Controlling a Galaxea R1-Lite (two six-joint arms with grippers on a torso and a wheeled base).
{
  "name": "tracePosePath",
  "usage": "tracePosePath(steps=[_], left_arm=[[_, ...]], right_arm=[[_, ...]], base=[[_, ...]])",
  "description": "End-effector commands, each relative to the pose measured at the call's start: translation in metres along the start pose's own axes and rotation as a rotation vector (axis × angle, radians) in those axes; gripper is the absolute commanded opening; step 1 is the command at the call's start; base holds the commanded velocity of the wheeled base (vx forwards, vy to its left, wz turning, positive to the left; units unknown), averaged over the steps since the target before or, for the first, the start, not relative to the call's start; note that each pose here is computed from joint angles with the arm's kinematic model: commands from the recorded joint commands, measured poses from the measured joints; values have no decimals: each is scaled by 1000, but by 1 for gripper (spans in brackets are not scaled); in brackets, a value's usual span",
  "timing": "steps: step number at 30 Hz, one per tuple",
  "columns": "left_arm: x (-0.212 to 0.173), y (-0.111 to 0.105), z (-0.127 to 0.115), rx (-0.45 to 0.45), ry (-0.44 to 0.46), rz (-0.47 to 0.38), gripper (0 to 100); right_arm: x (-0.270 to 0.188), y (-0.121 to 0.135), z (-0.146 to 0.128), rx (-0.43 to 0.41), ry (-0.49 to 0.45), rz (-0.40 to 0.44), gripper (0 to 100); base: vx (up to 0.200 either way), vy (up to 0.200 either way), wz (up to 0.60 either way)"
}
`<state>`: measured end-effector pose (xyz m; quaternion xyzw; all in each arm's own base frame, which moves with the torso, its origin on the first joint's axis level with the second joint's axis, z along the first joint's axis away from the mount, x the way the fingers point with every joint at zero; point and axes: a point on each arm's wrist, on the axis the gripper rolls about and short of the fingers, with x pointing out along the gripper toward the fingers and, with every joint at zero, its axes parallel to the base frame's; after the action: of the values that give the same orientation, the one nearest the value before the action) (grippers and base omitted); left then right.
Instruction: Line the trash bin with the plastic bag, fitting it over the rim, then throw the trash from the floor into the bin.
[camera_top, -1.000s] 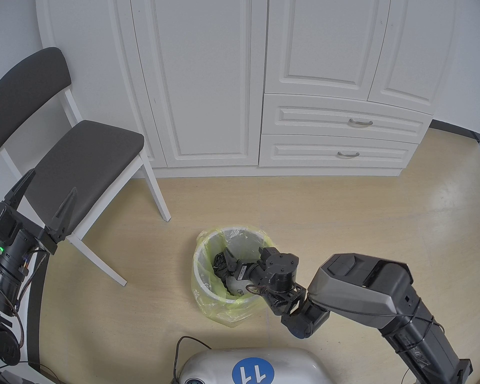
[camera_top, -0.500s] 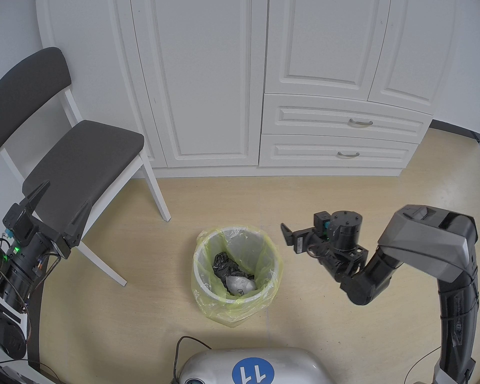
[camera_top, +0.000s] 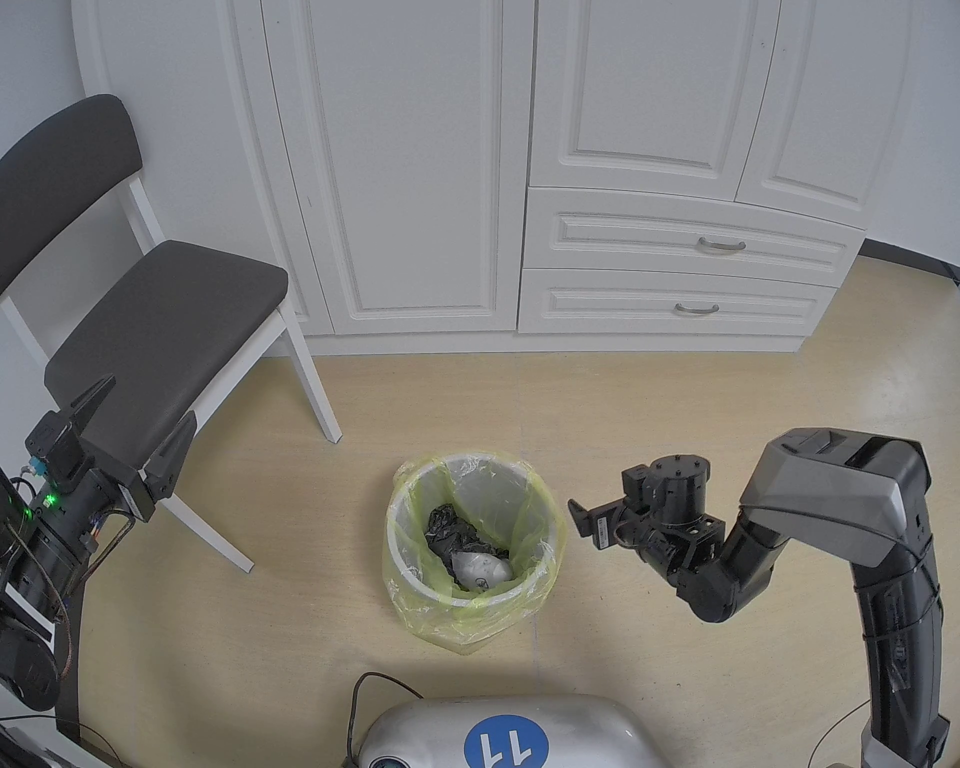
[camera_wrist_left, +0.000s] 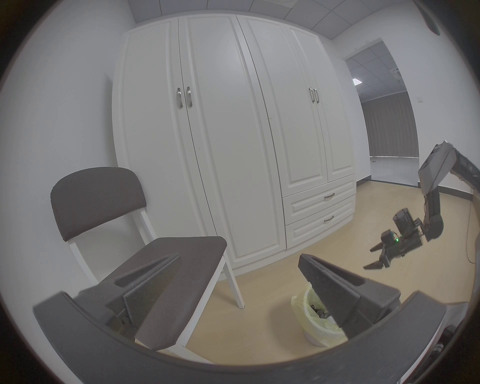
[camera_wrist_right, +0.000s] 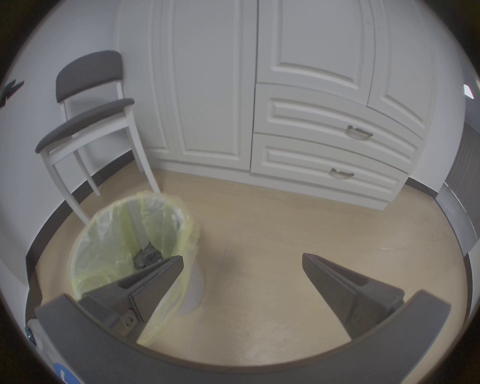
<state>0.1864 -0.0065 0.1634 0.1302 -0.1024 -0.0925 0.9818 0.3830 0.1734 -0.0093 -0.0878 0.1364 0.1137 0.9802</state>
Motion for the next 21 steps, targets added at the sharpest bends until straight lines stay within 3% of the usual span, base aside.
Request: tracePosePath(steps=[1,13,21], left_arm=[[1,1,-1,0,2,6,100],[0,1,0,2,0,4,100],[1,1,-1,3,2,4,100]], right_arm=[[16,15,-37,-19,63,21,100],[34,15,-53,-9,62,12,100],[50,19,-50,86,37,9,100]], base=[[0,0,0],[0,0,0],[0,0,0]])
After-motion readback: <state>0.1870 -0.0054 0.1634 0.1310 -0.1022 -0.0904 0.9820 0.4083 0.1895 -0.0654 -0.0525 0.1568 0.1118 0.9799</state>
